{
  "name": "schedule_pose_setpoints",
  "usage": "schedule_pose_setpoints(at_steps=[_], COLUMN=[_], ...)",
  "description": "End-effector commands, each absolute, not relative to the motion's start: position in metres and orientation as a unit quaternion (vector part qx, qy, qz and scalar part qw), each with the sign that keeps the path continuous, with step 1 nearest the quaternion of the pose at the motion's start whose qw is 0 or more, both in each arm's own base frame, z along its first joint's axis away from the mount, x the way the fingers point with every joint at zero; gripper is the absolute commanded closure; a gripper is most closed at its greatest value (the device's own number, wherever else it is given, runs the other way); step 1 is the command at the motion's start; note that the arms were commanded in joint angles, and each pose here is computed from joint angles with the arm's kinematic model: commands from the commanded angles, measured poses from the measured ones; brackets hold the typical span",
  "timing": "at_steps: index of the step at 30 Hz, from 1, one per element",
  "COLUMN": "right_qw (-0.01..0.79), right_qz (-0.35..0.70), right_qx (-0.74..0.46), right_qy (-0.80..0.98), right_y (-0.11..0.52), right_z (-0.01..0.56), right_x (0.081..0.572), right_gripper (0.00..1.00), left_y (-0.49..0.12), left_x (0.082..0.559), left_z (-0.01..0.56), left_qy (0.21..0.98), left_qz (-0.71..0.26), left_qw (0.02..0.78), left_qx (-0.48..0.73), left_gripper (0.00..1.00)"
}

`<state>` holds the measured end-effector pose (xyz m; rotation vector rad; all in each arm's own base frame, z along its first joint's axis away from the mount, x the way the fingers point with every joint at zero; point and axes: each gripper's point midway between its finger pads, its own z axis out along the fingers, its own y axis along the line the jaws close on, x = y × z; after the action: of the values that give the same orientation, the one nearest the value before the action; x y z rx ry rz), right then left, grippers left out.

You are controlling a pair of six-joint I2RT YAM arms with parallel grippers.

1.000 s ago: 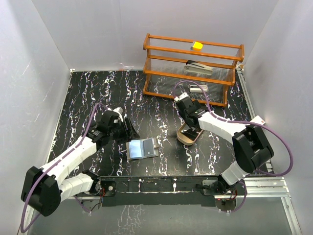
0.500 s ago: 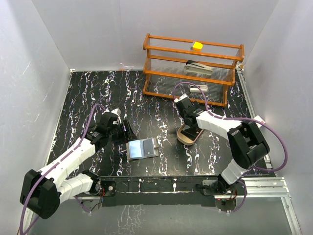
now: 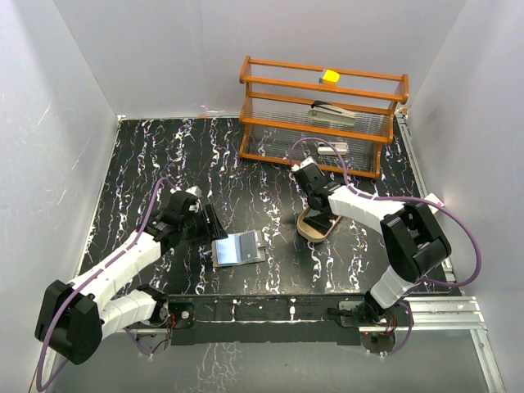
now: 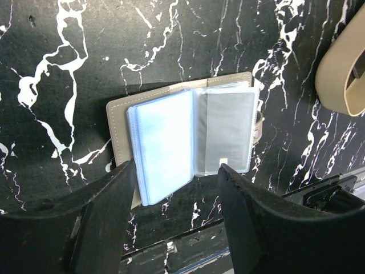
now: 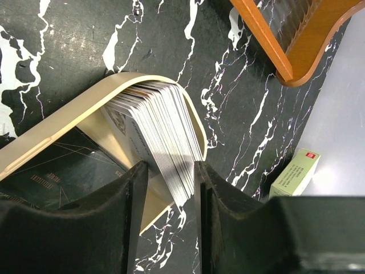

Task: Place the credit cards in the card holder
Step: Pick up the credit card from the storage box.

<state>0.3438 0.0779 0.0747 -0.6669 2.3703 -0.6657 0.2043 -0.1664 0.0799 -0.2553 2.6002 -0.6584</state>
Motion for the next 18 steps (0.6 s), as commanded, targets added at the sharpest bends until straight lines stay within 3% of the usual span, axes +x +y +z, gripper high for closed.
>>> schedule_pose_setpoints(at_steps=[1, 18], right_qw=[0.330, 0.339], right_qz=[-0.247, -0.231], right_qx=[-0.225, -0.220], right_qy=[0.883, 0.885], right_y=[0.081, 0.085], right_z=[0.101, 0.115], right_x=[0.356, 0.355], right_gripper=[0.66, 0.88], left_y=[-0.160, -0.152], left_x=[0.199, 0.190], left_z=[0.066, 0.031], left_qy=[0.947, 0.958], left_qz=[-0.226, -0.204], left_qw=[0.207, 0.162], left_qx=[-0.100, -0.121], left_gripper=[0.42, 0.42])
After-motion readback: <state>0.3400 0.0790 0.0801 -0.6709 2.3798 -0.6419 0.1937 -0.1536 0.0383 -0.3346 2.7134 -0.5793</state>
